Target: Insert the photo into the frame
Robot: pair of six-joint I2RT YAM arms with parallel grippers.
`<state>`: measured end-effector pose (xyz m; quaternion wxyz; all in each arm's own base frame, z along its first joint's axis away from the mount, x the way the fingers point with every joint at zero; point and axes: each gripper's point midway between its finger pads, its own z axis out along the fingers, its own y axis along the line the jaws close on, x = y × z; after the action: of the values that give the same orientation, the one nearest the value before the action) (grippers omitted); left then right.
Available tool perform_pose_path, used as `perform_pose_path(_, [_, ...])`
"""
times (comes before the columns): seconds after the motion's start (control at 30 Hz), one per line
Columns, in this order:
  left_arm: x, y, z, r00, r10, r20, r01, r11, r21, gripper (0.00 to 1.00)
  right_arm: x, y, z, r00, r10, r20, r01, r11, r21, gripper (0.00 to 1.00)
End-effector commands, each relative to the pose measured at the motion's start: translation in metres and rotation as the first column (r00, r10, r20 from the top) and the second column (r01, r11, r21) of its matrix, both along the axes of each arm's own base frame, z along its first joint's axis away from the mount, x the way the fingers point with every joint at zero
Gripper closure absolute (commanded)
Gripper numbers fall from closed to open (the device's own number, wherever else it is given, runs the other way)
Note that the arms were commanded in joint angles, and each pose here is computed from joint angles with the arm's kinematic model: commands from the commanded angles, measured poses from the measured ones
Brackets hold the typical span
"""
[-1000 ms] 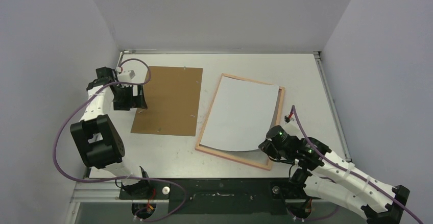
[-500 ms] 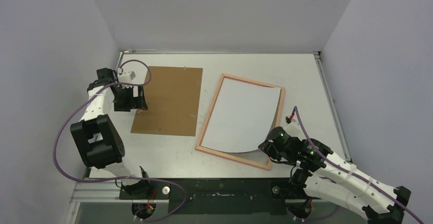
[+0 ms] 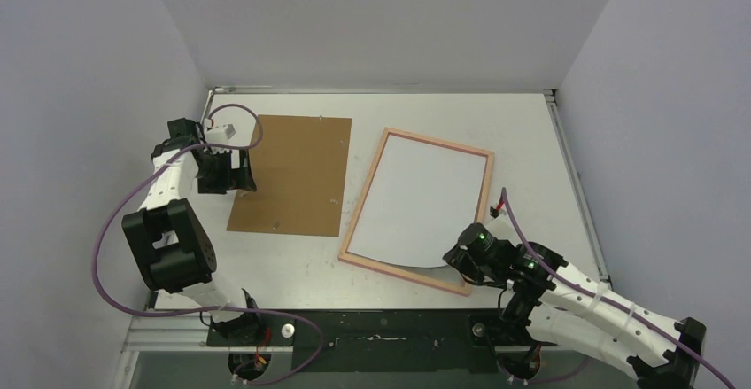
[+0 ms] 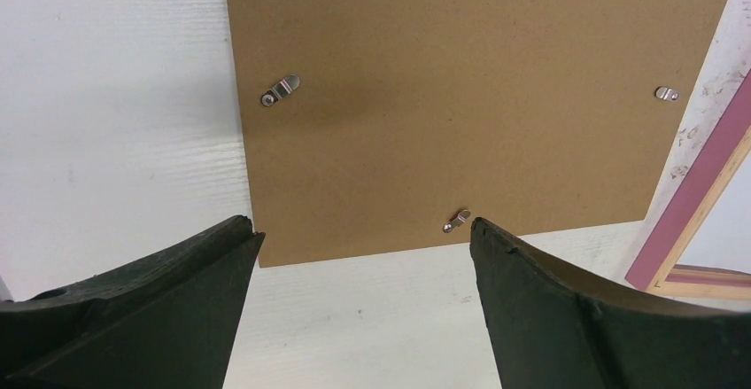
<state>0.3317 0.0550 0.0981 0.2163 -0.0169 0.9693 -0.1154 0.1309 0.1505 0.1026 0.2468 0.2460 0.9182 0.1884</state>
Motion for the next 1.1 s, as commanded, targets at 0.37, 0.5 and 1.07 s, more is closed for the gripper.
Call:
perform_pose_path(0.37, [0.004, -0.003, 0.015, 0.998, -0.019, 0.053, 0.019, 1.0, 0.002, 0.1, 0.002, -0.013, 0.026, 0.999, 0.036, 0.027, -0.033, 0.994, -0.101, 0.05])
perform_pose_path(0.5, [0.004, -0.002, 0.014, 0.999, -0.024, 0.047, 0.024, 1.0, 0.002, 0.1, 0.014, -0.015, 0.048, 0.995, 0.044, 0.085, -0.032, 0.989, -0.143, 0.03])
perform_pose_path(1.07, [0.008, 0.063, -0.029, 0.994, 0.086, -0.063, -0.082, 0.995, 0.062, 0.09, 0.142, 0.185, 0.06, 0.842, 0.511, 0.175, -0.457, 0.847, -0.273, 0.04])
